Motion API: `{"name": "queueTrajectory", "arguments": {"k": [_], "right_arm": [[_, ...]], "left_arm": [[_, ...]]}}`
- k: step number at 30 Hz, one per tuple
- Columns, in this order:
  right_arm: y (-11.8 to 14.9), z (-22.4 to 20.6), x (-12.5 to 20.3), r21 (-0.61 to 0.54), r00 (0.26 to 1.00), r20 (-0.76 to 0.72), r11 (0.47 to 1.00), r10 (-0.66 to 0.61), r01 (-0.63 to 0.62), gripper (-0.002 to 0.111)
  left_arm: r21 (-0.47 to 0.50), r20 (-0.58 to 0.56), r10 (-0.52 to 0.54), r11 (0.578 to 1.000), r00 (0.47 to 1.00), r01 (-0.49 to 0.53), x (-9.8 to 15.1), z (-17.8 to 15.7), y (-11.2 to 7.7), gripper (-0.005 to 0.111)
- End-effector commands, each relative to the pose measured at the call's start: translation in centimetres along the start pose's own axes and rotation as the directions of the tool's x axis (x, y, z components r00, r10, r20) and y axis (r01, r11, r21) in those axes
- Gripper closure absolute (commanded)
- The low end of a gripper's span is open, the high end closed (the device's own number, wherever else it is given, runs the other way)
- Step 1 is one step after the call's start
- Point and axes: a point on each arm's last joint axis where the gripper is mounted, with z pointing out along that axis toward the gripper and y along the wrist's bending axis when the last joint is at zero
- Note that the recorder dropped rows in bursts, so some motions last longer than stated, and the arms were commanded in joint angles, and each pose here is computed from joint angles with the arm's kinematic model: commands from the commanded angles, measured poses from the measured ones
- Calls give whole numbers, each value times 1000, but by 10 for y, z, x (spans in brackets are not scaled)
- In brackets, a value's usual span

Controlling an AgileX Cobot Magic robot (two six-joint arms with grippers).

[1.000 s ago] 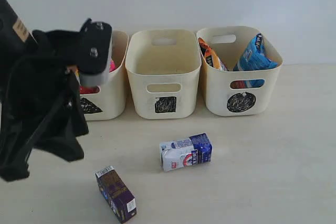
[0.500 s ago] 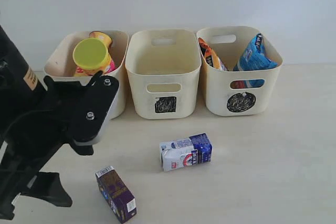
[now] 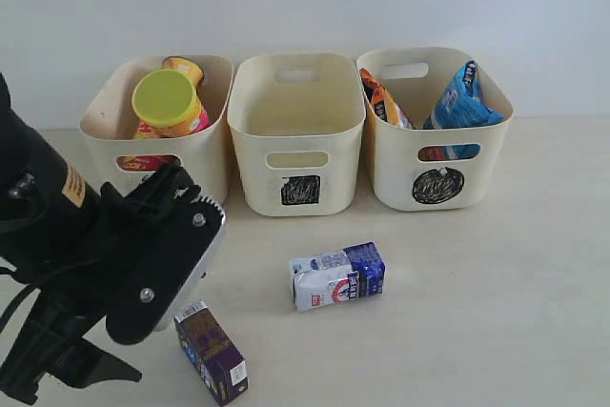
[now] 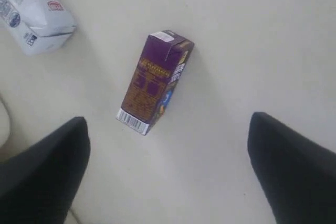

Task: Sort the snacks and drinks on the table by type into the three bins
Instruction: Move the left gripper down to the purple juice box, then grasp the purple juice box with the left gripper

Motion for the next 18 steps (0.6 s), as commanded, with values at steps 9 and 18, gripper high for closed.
{"name": "queueTrajectory", "arguments": {"k": [9, 18], "right_arm": [[0, -1, -1, 4, 1000, 11, 1000, -5, 5, 108], [0, -1, -1, 4, 1000, 11, 1000, -5, 5, 108]], "left_arm": [[29, -12, 105, 994, 994, -105, 3, 57, 7, 29], [39, -70, 201, 979, 977, -198, 10, 97, 13, 29]]}}
